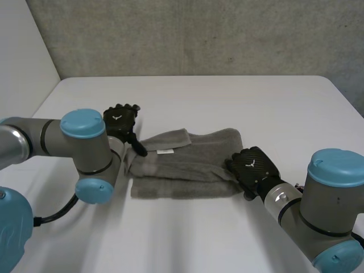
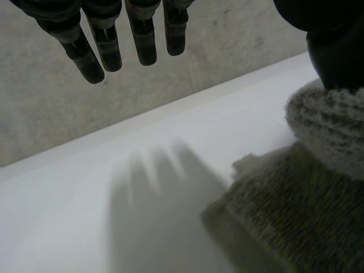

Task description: Fold the towel.

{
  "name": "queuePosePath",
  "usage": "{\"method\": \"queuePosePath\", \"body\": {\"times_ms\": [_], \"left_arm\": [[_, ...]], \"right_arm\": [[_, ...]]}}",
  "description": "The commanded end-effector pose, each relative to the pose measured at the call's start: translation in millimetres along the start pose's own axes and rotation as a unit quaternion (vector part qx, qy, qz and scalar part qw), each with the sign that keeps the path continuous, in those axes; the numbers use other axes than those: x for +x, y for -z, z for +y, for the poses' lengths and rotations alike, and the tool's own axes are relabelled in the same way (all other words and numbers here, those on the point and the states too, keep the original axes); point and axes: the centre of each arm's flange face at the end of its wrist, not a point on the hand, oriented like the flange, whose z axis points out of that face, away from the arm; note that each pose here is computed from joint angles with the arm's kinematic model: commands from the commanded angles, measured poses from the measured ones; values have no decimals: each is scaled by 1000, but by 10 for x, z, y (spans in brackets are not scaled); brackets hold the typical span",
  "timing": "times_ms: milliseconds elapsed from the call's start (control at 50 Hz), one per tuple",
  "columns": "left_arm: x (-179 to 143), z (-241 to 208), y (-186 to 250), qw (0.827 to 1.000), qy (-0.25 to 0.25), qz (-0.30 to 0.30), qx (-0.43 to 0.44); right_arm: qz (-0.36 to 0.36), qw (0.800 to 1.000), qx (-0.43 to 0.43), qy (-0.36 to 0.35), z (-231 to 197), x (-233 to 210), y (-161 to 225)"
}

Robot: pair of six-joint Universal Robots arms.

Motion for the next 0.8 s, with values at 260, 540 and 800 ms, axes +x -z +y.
{"method": "queuePosePath", "body": {"times_ms": [260,540,800], "left_arm": [[-169,-17,304,999,1,-20,-37],[299,-196,547,999,-7,50,-9],[360,-36,309,999,-9,49,-11]], "right_arm": [[4,1000,-1,0,6,16,-6],[-23,999,23,-39,-123,-121,78],[-36,998,27,-44,-103,-222,1]]}}
